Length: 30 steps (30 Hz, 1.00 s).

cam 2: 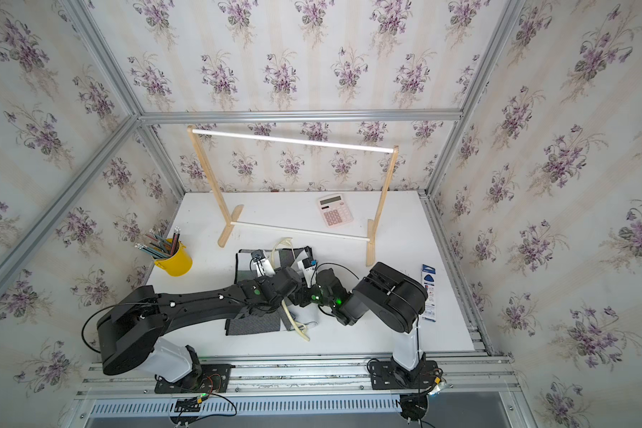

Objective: Hang the scarf on the hanger

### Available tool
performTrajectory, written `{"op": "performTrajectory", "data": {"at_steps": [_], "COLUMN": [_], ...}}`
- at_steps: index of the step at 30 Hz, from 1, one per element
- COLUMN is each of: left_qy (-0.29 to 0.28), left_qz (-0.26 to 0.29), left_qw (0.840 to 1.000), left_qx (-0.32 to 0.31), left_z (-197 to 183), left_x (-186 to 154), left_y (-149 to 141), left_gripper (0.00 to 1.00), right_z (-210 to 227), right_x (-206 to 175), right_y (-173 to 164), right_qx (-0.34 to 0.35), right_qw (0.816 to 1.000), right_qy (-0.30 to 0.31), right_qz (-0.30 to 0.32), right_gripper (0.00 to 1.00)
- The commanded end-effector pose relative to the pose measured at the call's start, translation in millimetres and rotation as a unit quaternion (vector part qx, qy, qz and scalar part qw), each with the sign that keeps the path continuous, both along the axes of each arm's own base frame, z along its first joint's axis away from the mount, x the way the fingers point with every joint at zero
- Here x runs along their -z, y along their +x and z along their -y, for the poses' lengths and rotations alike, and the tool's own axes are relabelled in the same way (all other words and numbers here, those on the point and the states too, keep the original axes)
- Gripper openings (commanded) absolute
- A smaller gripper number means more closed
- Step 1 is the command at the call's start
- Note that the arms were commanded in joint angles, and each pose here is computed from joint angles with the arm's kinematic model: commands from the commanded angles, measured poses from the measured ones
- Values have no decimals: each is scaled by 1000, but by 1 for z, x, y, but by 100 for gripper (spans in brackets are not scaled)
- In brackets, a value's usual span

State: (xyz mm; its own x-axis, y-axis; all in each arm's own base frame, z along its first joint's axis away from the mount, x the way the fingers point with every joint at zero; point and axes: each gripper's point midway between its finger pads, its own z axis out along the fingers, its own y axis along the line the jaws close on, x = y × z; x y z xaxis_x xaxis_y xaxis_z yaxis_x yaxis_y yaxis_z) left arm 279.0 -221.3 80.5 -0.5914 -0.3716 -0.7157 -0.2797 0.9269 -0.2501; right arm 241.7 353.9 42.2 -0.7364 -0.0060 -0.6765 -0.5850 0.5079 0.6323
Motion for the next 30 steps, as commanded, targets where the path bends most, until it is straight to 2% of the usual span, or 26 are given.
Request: {"op": "performTrajectory", "data": {"at_steps": [1,10,17,23,30], "left_qy": [165,164,165,166,171], "left_qz": [-137,-140,-140,-139,-143], "left_qw": [976,975,975,975,973], "left_qx": [45,46,49,50,56], "left_z": [-53,-53,-51,-50,-47], "left_x": [42,45,43,40,42], "left_y": [-46,-47,-46,-45,-43], "left_gripper": [0,0,0,0,0], "right_z": [19,32,52,56,46], "right_x": [24,25,24,13,5], "right_y": [-4,10,22,33,42], "right_qx": [16,40,79,103,112], "right_qw": [998,990,978,971,974], "right_qy": [-65,-130,-191,-209,-190], "right_qz": [-14,21,39,47,41], "right_gripper": [59,57,56,56,56]}}
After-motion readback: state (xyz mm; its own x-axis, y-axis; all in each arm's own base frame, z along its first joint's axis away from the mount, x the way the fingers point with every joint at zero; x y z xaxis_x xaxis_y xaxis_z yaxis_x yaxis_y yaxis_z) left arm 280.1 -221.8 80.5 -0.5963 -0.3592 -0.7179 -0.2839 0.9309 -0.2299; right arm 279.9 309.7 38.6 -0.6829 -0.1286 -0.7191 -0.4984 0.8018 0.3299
